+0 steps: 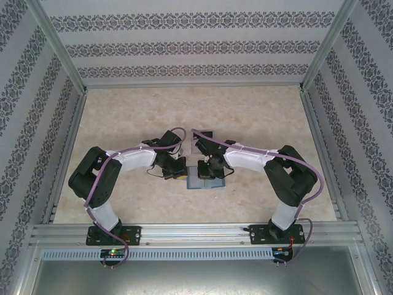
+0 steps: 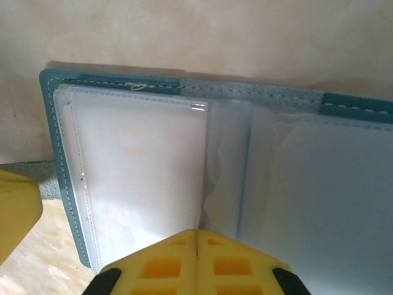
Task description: Take the credit cards out of the card holder
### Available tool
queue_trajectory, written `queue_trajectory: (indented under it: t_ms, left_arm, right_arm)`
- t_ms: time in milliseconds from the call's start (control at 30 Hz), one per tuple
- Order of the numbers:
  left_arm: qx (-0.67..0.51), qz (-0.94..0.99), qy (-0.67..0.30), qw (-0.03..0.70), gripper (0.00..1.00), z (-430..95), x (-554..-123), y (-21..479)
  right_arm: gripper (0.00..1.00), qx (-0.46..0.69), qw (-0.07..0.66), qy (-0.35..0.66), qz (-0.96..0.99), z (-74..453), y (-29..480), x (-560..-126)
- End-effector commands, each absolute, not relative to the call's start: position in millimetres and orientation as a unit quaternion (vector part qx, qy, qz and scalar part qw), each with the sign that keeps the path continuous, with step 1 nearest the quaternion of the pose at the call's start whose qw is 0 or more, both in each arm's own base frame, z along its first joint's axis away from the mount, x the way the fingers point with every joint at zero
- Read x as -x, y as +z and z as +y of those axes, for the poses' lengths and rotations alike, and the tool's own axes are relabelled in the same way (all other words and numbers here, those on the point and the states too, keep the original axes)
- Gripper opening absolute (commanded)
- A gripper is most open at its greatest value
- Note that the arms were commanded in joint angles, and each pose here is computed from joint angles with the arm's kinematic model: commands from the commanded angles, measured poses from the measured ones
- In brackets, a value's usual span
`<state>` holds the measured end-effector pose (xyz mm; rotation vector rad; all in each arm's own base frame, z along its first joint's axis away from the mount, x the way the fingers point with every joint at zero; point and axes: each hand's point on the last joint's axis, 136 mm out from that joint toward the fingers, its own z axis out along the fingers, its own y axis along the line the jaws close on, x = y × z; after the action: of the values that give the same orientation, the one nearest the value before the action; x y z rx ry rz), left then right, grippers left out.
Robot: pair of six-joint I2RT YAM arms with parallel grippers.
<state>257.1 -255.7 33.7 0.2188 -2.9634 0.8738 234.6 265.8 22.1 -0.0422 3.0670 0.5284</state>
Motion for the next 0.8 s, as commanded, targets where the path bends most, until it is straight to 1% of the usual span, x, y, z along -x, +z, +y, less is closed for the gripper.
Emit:
queue_trajectory:
  t_ms: [0,533,767]
  left_arm:
    - [-0.075,-0.957,0.278,0.013,0.0,-256.7,-261.6,44.3]
    - [-0.066,-0.96,0.271,0.019,0.0,-269.1,-266.8,42.7]
    - [-0.068,-0.961,0.266,0.028,0.0,-271.9,-269.4,33.6]
  right_arm:
    - [0.0,0.0,0.019,0.187,0.982,264.0,25.6,-235.6]
    - [0.0,-0.005,0.004,0.18,0.984,252.6,4.1,-233.0]
    - [0.0,-0.007,-0.002,0.177,0.984,249.1,-1.6,-231.2]
